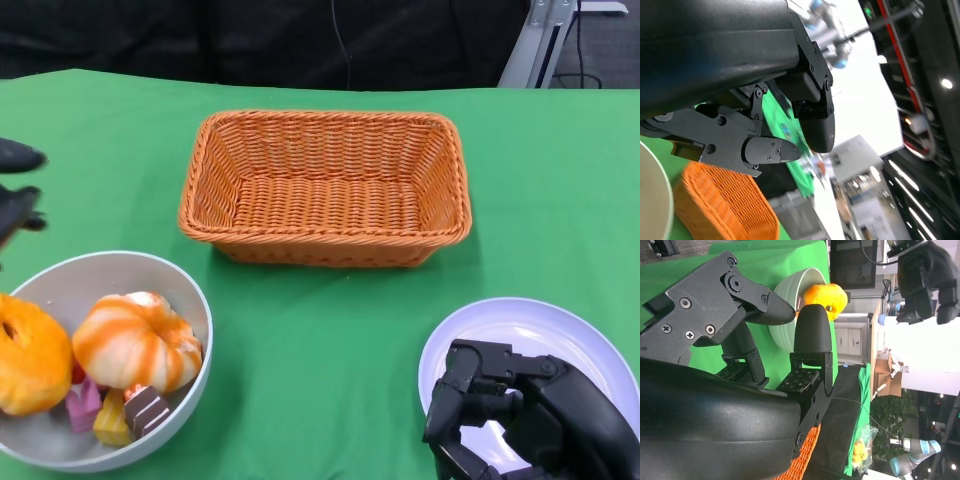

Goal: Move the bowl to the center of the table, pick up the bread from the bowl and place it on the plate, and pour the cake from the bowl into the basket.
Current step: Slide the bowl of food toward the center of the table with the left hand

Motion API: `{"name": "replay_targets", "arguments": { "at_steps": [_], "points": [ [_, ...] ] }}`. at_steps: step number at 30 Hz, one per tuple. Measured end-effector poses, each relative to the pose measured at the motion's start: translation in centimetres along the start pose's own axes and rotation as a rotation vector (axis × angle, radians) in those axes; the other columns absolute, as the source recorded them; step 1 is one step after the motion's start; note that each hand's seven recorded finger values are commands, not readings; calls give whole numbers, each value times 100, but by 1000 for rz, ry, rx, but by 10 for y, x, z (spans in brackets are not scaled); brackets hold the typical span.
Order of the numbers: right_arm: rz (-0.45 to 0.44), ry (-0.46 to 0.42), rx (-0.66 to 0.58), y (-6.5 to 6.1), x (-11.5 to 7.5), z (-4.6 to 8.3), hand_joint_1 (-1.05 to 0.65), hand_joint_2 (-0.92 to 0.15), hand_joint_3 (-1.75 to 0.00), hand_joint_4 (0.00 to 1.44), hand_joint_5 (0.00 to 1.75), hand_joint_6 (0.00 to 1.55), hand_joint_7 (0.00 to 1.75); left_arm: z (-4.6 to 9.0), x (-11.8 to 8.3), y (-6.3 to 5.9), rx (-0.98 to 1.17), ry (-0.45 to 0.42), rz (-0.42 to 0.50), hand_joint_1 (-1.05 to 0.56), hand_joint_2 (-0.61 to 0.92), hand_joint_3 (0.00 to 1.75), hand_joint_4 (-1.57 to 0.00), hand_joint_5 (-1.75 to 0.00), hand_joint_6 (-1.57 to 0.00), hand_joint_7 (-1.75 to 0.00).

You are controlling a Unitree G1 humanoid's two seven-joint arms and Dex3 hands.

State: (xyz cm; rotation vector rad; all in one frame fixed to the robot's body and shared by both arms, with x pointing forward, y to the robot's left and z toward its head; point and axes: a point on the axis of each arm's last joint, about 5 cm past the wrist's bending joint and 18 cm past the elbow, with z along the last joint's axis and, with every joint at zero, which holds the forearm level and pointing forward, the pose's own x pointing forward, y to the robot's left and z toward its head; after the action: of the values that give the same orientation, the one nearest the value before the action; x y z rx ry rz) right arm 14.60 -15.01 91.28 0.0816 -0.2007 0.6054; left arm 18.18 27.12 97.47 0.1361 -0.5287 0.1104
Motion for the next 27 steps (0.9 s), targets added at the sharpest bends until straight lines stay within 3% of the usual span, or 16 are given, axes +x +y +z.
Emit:
{"name": "replay_targets", "arguments": {
  "at_steps": [2, 5, 8, 10, 11, 13, 18, 21, 23, 25, 27],
  "points": [
    [0, 1, 0, 0, 0, 0, -17, -44, -108, 68, 170, 69, 134, -5, 1, 5, 22, 18, 38, -13, 92, 39, -72, -125, -79, -73],
    [0, 2, -2, 0, 0, 0, -18, -45, -107, 68, 169, 70, 133, -21, 1, 12, 13, 66, 85, -23, 92, 37, -80, -103, -89, -49],
    [-3, 4, -2, 0, 0, 0, -18, -46, -107, 69, 169, 70, 132, -35, -3, 18, -6, 132, 106, -29, 92, 38, -80, -91, -92, -36],
    [-3, 4, 1, 1, 0, -1, -18, -46, -107, 68, 169, 70, 132, -40, -4, 20, 0, 157, 106, -38, 92, 40, -83, -65, -94, -20],
    [-4, 5, 2, 1, 0, -1, -18, -46, -107, 68, 169, 70, 132, -42, -4, 22, 17, 174, 107, -43, 92, 36, -90, -39, -96, -10],
    [-5, 7, 3, 1, 0, -1, -19, -45, -107, 68, 169, 70, 132, -47, -7, 25, 53, 213, 113, -49, 92, 33, -92, -17, -92, -2],
    [-7, 10, 7, 1, 1, -3, -19, -46, -106, 69, 169, 71, 132, -60, -15, 26, 85, 296, 124, -58, 92, 33, -76, -1, -71, 0],
    [-9, 8, 10, 2, 1, -3, -19, -46, -105, 69, 169, 71, 131, -66, -19, 27, 84, 338, 136, -59, 92, 33, -75, 0, -68, 0],
    [-9, 6, 11, 2, 2, -3, -18, -46, -105, 70, 169, 71, 131, -68, -20, 26, 93, 356, 131, -62, 92, 39, -61, 0, -56, 0],
    [-9, 1, 12, 2, 2, -3, -18, -46, -106, 70, 169, 71, 131, -70, -20, 24, 90, 395, 116, -63, 92, 40, -57, 0, -53, 0],
    [-10, -6, 14, 2, 4, -3, -18, -45, -106, 71, 169, 72, 132, -71, -22, 25, 115, 464, 88, -64, 92, 50, -38, 0, -39, 0]
  ]
}}
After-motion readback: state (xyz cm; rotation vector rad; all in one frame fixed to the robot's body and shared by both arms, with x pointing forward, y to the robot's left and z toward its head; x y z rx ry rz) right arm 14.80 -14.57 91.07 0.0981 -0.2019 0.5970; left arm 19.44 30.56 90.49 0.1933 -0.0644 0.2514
